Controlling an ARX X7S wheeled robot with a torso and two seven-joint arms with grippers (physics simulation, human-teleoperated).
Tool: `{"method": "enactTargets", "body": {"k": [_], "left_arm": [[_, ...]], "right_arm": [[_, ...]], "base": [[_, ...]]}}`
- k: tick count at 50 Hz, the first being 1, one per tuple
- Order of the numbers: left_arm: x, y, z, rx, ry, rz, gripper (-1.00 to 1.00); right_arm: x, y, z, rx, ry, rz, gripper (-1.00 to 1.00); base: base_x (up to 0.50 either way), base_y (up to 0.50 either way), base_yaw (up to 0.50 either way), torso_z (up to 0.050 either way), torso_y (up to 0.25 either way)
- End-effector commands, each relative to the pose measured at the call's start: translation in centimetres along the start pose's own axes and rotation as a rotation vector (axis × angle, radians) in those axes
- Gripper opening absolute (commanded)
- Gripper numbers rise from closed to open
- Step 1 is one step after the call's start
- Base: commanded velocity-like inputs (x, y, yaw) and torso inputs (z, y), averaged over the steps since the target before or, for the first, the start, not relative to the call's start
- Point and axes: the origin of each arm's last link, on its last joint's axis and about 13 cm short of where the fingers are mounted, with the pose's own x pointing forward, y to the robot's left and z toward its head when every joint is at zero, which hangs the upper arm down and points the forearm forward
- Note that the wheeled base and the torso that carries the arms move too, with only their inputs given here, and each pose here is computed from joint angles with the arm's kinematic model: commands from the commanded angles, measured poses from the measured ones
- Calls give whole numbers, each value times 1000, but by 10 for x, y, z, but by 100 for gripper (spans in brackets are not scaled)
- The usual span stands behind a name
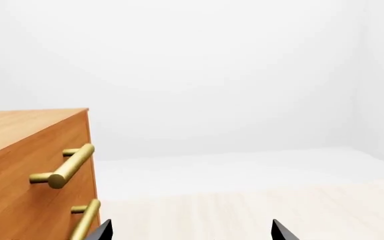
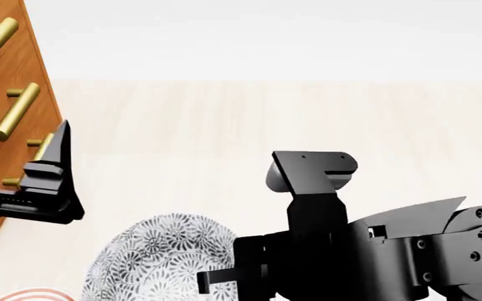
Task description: Stack the bowl at the front on the bowl in the middle.
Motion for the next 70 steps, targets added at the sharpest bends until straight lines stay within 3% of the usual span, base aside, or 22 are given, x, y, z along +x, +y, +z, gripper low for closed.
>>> {"method": "enactTargets", "body": {"k": [1,19,20,40,41,42,43,45,49,52,55,57,58,62,70], "left_arm": [[-2,1,0,-28,-5,-10,100],[-1,0,-2,-28,-2,-15,100],[-1,0,-2,-27,-1,-15,100],[-1,0,-4,-28,4,-12,100],[-2,0,-4,-29,3,-12,100],[-1,0,-4,-30,2,-11,100],[-1,0,-4,-30,3,-11,100],[-1,0,-4,-31,2,-13,100],[-1,0,-3,-34,-3,-15,100],[0,-2,-5,-37,-7,-19,100],[-1,-4,-10,-38,-46,-25,100],[0,-6,-13,-42,-56,-28,100],[0,-8,-14,-34,-72,-24,100],[-4,-11,-17,-29,-97,-32,100],[-7,-11,-17,-34,-133,-26,100]], "right_arm": [[18,0,5,27,-14,85,-100],[32,-6,5,19,-3,79,-100],[33,-6,5,18,-3,72,100],[34,-6,1,-14,-28,55,100],[30,-4,2,-29,-91,52,100],[27,-3,3,-58,-206,-41,100],[26,-2,3,-81,-257,-63,100],[18,3,2,-97,-330,-24,100],[5,11,0,-178,-582,-74,100],[5,11,-4,-164,-685,-87,100],[11,10,-20,-218,-915,-285,100],[12,11,-28,-229,-1052,-343,100],[15,11,-33,-283,-1141,-448,100],[13,11,-41,-256,-1233,-448,100],[8,13,-46,-267,-1300,-496,100]], "base": [[0,0,0,0,0],[0,0,0,0,1],[0,0,0,0,0],[0,0,0,0,0],[0,0,0,0,0],[0,0,0,0,0],[0,0,0,0,0],[0,0,0,0,0],[0,0,0,0,0],[0,0,0,0,0],[0,0,0,0,0],[0,0,0,0,0],[0,0,0,0,0],[0,0,0,0,0],[0,0,0,0,0]]}}
